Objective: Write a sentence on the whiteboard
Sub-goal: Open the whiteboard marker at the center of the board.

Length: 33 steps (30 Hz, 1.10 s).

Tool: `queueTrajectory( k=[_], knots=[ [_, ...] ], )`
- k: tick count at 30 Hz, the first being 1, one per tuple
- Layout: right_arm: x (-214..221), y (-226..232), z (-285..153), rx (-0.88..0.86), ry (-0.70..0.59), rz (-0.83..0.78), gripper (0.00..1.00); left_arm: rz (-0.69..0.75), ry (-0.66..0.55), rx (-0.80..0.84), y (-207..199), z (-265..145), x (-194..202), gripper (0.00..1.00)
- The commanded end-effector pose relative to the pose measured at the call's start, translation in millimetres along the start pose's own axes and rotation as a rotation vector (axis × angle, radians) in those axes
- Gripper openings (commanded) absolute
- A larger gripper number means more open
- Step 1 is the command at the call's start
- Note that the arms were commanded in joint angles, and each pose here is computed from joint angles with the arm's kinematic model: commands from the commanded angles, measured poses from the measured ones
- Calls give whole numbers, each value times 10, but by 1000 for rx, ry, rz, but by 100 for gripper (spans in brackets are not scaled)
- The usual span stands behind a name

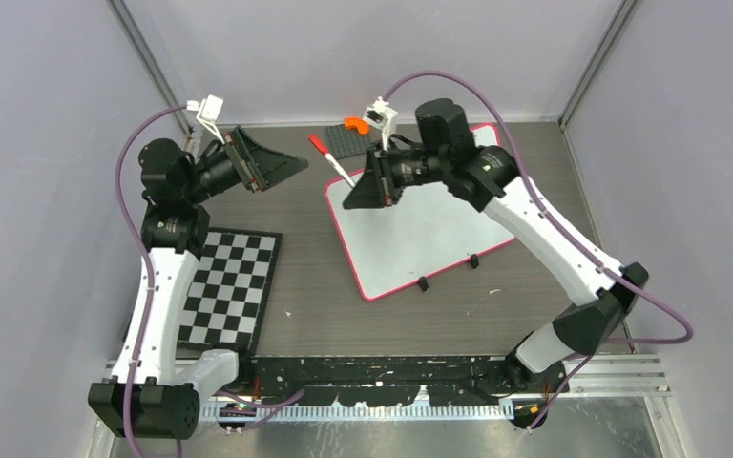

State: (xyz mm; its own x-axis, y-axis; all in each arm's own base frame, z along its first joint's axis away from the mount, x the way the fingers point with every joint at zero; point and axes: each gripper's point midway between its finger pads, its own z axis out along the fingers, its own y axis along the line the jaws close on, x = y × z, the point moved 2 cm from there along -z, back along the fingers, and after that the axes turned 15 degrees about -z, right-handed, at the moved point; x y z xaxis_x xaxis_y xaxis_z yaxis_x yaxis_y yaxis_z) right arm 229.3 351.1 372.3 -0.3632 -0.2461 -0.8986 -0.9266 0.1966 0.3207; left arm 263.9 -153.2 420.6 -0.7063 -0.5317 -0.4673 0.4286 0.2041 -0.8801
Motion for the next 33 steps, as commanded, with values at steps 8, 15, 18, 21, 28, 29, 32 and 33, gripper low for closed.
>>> queueTrajectory(
  k=[8,15,18,21,28,29,32,33],
  knots=[
    [860,619,-822,-252,116,-16,0,253,493,173,6,-128,640,78],
    [1228,770,-929,-361,170,95,0,504,713,175,-21,23,1350,79],
    [1314,830,-952,-405,178,133,0,517,761,224,-31,70,1473,76],
    [1340,864,-972,-424,177,146,0,559,800,264,-42,86,1598,70],
    [1326,881,-973,-463,171,190,0,611,851,340,-145,130,1765,51],
    [1322,882,-970,-466,172,195,0,605,854,343,-154,137,1774,45],
    [1317,890,-975,-473,171,203,0,595,857,364,-194,131,1790,37],
    [1323,897,-976,-478,173,207,0,595,857,367,-202,125,1792,35]
  ],
)
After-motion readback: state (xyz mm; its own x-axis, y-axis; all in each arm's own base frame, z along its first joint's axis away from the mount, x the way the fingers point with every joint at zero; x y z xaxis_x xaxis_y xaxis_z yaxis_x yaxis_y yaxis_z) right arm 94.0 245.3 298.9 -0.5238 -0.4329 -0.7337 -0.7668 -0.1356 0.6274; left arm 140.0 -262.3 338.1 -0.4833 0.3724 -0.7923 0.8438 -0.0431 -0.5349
